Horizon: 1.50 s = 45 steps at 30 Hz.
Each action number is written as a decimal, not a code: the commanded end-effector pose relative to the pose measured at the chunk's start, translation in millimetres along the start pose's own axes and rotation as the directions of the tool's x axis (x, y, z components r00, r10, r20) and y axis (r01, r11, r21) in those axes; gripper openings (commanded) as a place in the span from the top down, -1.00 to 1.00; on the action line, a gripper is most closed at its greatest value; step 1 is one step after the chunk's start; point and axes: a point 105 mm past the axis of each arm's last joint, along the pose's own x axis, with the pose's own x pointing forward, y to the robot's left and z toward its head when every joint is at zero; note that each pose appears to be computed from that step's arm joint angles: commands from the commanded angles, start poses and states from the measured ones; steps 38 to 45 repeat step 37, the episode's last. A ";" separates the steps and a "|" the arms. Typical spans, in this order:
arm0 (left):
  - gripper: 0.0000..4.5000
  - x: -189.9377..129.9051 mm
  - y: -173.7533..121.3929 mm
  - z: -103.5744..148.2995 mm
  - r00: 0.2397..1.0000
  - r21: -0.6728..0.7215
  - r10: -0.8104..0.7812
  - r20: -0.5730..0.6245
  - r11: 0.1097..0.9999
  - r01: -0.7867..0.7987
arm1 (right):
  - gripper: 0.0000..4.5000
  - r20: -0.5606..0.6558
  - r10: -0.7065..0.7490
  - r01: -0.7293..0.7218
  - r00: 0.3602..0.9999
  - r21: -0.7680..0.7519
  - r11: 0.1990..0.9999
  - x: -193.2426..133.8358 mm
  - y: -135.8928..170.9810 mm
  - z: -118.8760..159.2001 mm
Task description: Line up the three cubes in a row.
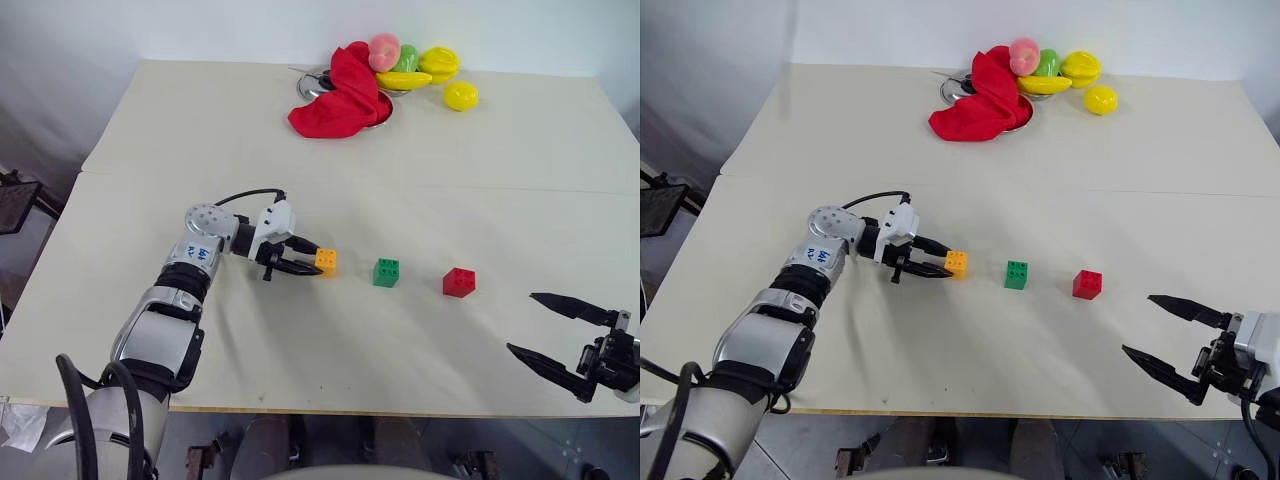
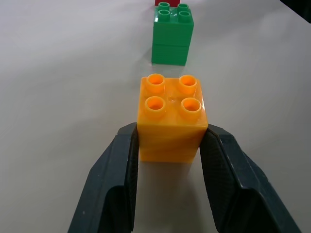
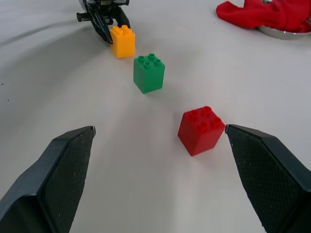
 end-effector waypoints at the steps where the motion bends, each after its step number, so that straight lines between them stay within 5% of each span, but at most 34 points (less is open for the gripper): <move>1: 0.35 -12.2 -0.3 -0.4 1.000 0.022 0.008 -0.010 1.000 -0.008 | -1.00 0.032 -0.021 0.022 0.999 -0.030 0.999 -2.9 -3.0 8.1; 6: 0.35 -13.5 -3.3 -7.1 1.000 0.020 0.013 -0.024 1.000 -0.013 | -1.00 0.042 -0.017 0.019 0.999 -0.034 0.999 2.1 -7.6 6.0; 16: -0.99 -45.3 -13.3 1.6 0.999 0.046 0.004 0.041 0.999 -0.006 | -1.00 0.043 0.011 -0.009 0.999 -0.057 0.998 4.1 -14.0 6.6; 21: -0.99 -104.1 -38.1 -4.8 0.989 0.013 0.147 0.002 0.989 -0.147 | -1.00 -0.004 -0.002 0.002 1.000 -0.074 0.997 -14.3 -22.7 2.5; 24: -0.99 -134.2 -45.2 -6.1 0.932 -0.057 0.360 0.048 0.932 -0.357 | -1.00 -0.034 -0.018 0.015 0.999 -0.083 0.996 -26.1 -30.7 -1.1; 35: -0.99 -180.2 -103.6 -29.0 0.752 -0.062 0.652 -0.096 0.750 -0.658 | -1.00 -0.087 -0.115 0.103 0.990 -0.132 0.986 -53.6 -45.0 -13.4; 45: -0.99 -180.0 -102.7 -31.6 0.741 -0.065 0.665 -0.094 0.739 -0.671 | -1.00 -0.080 -0.131 0.120 0.988 -0.128 0.985 -54.1 -45.5 -17.2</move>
